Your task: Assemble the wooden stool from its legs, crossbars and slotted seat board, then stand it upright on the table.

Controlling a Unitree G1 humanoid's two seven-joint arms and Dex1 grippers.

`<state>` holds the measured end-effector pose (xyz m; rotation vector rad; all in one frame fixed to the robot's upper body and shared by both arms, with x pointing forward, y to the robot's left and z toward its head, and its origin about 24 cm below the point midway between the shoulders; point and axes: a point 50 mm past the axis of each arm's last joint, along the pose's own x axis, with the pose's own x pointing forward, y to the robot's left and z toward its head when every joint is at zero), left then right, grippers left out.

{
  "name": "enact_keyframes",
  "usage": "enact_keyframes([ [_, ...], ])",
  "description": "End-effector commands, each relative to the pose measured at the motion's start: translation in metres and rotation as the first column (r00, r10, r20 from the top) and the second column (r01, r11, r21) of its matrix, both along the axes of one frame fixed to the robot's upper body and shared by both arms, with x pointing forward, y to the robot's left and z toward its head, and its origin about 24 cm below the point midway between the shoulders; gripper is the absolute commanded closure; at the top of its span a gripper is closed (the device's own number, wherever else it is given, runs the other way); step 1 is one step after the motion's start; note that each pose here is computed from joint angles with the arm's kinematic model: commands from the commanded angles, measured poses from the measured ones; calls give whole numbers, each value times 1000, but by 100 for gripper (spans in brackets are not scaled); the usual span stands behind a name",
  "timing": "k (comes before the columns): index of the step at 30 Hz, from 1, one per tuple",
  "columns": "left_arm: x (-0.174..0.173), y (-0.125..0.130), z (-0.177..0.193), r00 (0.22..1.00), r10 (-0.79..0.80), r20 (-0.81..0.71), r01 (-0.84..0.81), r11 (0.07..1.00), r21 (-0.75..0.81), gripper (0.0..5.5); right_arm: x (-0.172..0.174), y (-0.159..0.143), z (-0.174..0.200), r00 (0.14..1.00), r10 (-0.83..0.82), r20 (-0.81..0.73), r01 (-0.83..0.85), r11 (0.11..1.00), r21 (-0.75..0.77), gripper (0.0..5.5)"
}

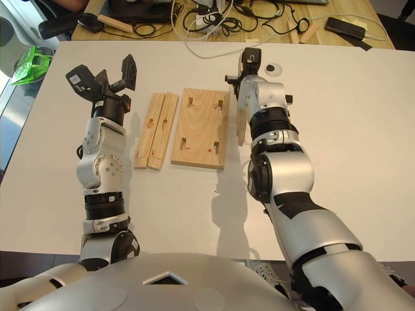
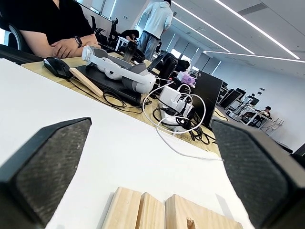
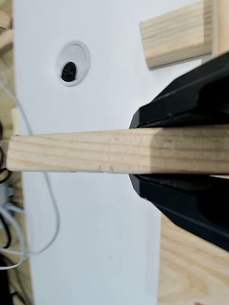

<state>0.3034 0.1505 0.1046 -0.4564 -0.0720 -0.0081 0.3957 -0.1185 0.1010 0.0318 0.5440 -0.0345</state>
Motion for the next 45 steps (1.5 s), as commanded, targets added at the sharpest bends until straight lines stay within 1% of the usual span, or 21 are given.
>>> enact_keyframes([
  [1, 1, 2, -2, 1000, -3, -13, 3, 1000, 6, 84, 3, 1, 49, 968, 64, 243, -29, 989, -145, 447],
  [4, 2, 2, -1, 1000, -2, -14, 2, 1000, 9, 84, 0, 5, 65, 933, 137, 333, -57, 969, -239, 448],
  [7, 4, 5, 5, 1000, 13, -17, -13, 999, -29, 84, -3, 14, 66, 873, 300, 385, -124, 899, -420, 448],
  [8, 5, 5, 10, 1000, 9, -17, -10, 997, -74, 84, -5, 17, 64, 849, 362, 384, -147, 862, -486, 448],
  [9, 7, 3, 20, 1000, -13, -1, 13, 990, -142, 84, -8, 19, 62, 814, 440, 380, -163, 800, -577, 448],
  [11, 9, -5, 39, 996, -86, 31, 91, 961, -262, 84, -13, 22, 55, 744, 565, 358, -176, 682, -710, 448],
  [13, 7, -20, 55, 978, -199, 56, 205, 904, -375, 84, -20, 26, 49, 661, 673, 333, -170, 566, -807, 448],
  [15, 3, -35, 68, 949, -305, 83, 307, 828, -470, 84, -28, 32, 45, 567, 763, 311, -138, 460, -877, 448],
  [17, -1, -42, 74, 929, -356, 99, 353, 781, -515, 84, -33, 35, 45, 508, 806, 303, -110, 410, -905, 448],
  [20, -3, -48, 73, 927, -369, 75, 343, 748, -568, 84, -39, 44, 47, 429, 855, 291, -79, 356, -931, 448],
  [22, -3, -50, 70, 926, -372, 57, 334, 743, -580, 84, -44, 53, 48, 382, 880, 283, -70, 333, -940, 448],
  [27, -2, -53, 65, 929, -370, 12, 309, 756, -578, 84, -54, 71, 48, 298, 908, 294, -59, 325, -944, 448],
  [31, -1, -59, 66, 922, -387, 2, 317, 752, -578, 84, -59, 77, 43, 259, 926, 274, -60, 299, -952, 448],
  [37, -1, -58, 67, 930, -369, -5, 295, 752, -590, 176, -60, 75, 37, 247, 936, 252, -67, 276, -959, 448],
  [40, 1, -54, 69, 949, -316, -17, 254, 790, -558, 223, -61, 75, 36, 249, 936, 249, -71, 274, -959, 448],
  [43, 1, -58, 71, 950, -312, -25, 252, 809, -530, 276, -61, 76, 36, 247, 937, 247, -73, 273, -959, 448],
  [44, 0, -60, 71, 948, -318, -27, 256, 808, -530, 285, -60, 76, 37, 245, 938, 247, -72, 272, -960, 448],
  [45, -2, -63, 70, 946, -324, -30, 259, 806, -532, 308, -60, 76, 38, 243, 938, 247, -70, 271, -960, 448],
])
